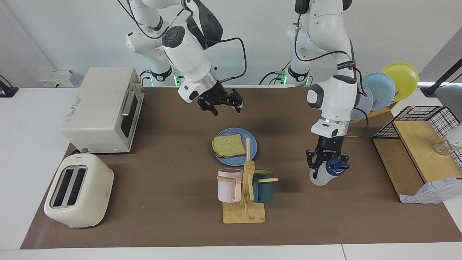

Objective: Put bread on plate and add seasoning

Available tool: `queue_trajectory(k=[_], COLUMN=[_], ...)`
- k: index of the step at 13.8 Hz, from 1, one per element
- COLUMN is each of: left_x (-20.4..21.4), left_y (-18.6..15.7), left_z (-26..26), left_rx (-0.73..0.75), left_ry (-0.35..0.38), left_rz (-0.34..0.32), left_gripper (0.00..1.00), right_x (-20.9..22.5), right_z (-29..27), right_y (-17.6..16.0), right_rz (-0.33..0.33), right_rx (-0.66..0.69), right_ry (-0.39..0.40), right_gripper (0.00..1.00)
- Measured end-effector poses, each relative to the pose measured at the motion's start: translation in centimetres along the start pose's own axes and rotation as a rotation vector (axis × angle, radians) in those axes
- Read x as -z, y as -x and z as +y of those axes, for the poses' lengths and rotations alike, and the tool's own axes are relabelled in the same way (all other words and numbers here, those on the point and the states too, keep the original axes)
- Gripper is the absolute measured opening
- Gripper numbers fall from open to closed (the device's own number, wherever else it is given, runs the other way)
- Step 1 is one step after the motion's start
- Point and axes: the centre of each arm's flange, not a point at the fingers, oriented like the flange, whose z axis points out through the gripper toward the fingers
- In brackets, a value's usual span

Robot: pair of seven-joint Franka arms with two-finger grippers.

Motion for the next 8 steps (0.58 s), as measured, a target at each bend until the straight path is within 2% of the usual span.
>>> queue_trajectory(k=[2,5,8], left_x=[2.4,6.8,10.4], left_y=[0.2,0.8,2.2], left_z=[0.7,1.5,2.6], left_rx=[-0.120,-0.339,-0.545], left_ry=[0.078,0.145,0.260], left_rz=[-0.096,-0.237,-0.327], left_gripper=[0.50,0.50,0.50], right_x=[0.6,1.2,0.7], right_z=[-0.5,-1.1,-2.4], right_y=[0.6,1.3,2.5], right_rz=[-0.025,-0.050,-0.084], right_rx=[-0.026,-0.109,-0.165], right_ry=[-0.037,-0.082,-0.104], right_gripper=[1.00,1.00,1.00])
